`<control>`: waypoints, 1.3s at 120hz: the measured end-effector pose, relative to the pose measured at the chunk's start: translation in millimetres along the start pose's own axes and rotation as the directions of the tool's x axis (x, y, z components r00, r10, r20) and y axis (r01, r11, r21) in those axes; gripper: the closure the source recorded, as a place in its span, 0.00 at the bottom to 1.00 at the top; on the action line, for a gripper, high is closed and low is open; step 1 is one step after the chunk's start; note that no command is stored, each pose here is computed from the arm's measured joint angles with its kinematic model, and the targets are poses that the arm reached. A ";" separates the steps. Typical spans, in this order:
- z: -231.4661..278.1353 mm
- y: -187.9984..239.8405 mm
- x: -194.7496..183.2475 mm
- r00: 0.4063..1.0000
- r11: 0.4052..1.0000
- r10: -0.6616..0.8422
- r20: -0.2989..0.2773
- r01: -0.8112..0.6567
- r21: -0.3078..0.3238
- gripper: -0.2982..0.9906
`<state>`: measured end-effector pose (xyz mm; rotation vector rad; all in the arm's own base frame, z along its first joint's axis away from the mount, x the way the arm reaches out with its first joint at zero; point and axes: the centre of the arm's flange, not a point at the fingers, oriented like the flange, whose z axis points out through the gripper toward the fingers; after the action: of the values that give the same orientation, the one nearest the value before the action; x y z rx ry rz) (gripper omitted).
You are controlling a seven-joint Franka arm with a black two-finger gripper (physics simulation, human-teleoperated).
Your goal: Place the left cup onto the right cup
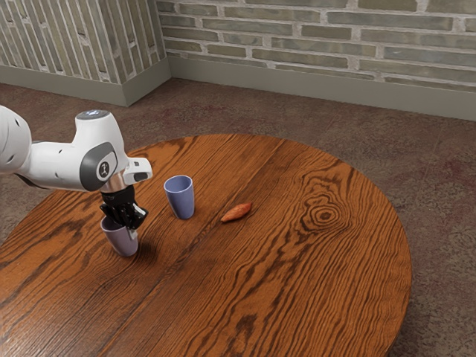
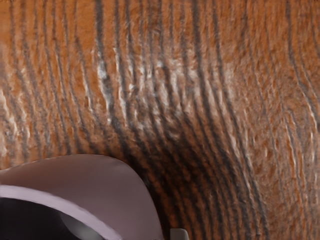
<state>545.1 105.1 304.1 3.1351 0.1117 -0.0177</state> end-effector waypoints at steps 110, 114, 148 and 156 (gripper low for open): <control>-118.0 90.5 143.5 0.980 0.967 0.185 -0.066 -0.170 0.189 0.84; -113.3 91.8 144.9 0.981 0.968 0.184 -0.057 -0.171 0.186 0.84; -94.4 94.5 152.5 0.985 0.971 0.171 -0.026 -0.164 0.175 0.84; -92.9 94.8 152.6 0.985 0.972 0.169 -0.024 -0.162 0.173 0.84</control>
<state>705.1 21.9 395.7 3.3042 -0.1607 0.0355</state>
